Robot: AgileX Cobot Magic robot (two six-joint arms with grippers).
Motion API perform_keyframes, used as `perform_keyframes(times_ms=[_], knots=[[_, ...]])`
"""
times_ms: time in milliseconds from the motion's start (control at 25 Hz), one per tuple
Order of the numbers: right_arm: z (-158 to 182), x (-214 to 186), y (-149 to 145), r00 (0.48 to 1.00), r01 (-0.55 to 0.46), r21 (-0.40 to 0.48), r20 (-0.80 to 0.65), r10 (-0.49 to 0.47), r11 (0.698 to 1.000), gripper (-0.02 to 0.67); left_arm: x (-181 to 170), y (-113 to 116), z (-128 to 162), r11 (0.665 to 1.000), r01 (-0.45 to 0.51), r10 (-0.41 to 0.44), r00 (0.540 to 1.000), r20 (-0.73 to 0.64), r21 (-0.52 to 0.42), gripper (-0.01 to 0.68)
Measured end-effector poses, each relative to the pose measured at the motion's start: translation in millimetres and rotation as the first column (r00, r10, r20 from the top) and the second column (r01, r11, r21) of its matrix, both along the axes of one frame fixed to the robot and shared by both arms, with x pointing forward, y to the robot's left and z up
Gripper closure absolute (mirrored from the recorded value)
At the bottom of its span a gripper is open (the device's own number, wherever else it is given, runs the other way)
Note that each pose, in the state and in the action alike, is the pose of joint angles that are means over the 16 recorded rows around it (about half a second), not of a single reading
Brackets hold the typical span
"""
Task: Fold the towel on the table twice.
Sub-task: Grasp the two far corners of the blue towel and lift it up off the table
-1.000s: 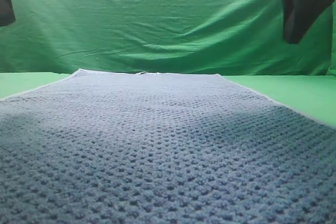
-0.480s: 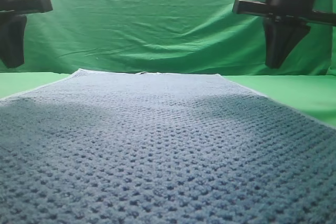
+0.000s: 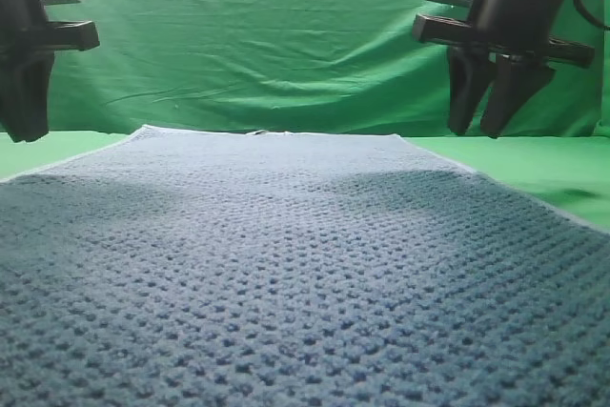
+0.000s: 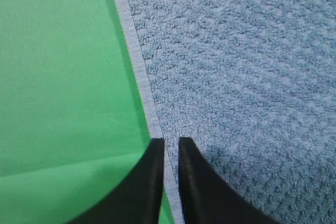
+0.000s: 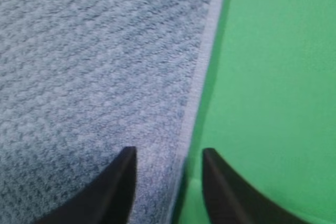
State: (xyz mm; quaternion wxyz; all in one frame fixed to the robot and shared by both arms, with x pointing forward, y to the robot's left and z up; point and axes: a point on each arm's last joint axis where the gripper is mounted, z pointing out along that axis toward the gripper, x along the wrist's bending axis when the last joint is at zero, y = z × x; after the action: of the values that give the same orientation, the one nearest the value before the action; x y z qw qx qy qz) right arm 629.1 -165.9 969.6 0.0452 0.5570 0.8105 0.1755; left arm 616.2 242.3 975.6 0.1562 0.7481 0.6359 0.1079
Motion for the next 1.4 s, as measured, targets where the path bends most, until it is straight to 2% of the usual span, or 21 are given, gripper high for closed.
perform_keyframes(times_ms=[280,400,520,880,1080,1200,1400], knots=[[-1,2,4,0.997,-0.073,0.025,0.036,0.072,0.997,0.077,3,-1,-5,0.999,-0.048,0.048,0.999,-0.001,-0.018,0.190],[-4,4,5,0.996,-0.081,0.028,0.038,0.080,0.996,0.018,4,-1,-6,0.997,-0.069,0.069,0.998,0.000,-0.027,0.089],[-10,5,6,0.996,-0.082,0.027,0.036,0.081,0.996,0.004,4,-1,-8,0.996,-0.084,0.084,0.996,-0.001,-0.032,0.039],[-29,11,7,0.997,-0.077,0.019,0.020,0.077,0.997,0.023,9,-1,-22,0.996,-0.087,0.086,0.996,-0.019,-0.023,0.034],[-35,14,7,0.996,-0.085,0.012,0.021,0.085,0.996,0.068,11,-1,-31,0.996,-0.085,0.084,0.996,-0.041,-0.015,0.060],[-37,15,8,0.995,-0.092,0.009,0.024,0.092,0.996,0.129,12,-2,-36,0.996,-0.089,0.088,0.994,-0.058,-0.021,0.120],[-39,16,8,0.994,-0.104,0.005,0.023,0.104,0.995,0.296,12,-4,-40,0.992,-0.113,0.108,0.990,-0.094,-0.052,0.298]])
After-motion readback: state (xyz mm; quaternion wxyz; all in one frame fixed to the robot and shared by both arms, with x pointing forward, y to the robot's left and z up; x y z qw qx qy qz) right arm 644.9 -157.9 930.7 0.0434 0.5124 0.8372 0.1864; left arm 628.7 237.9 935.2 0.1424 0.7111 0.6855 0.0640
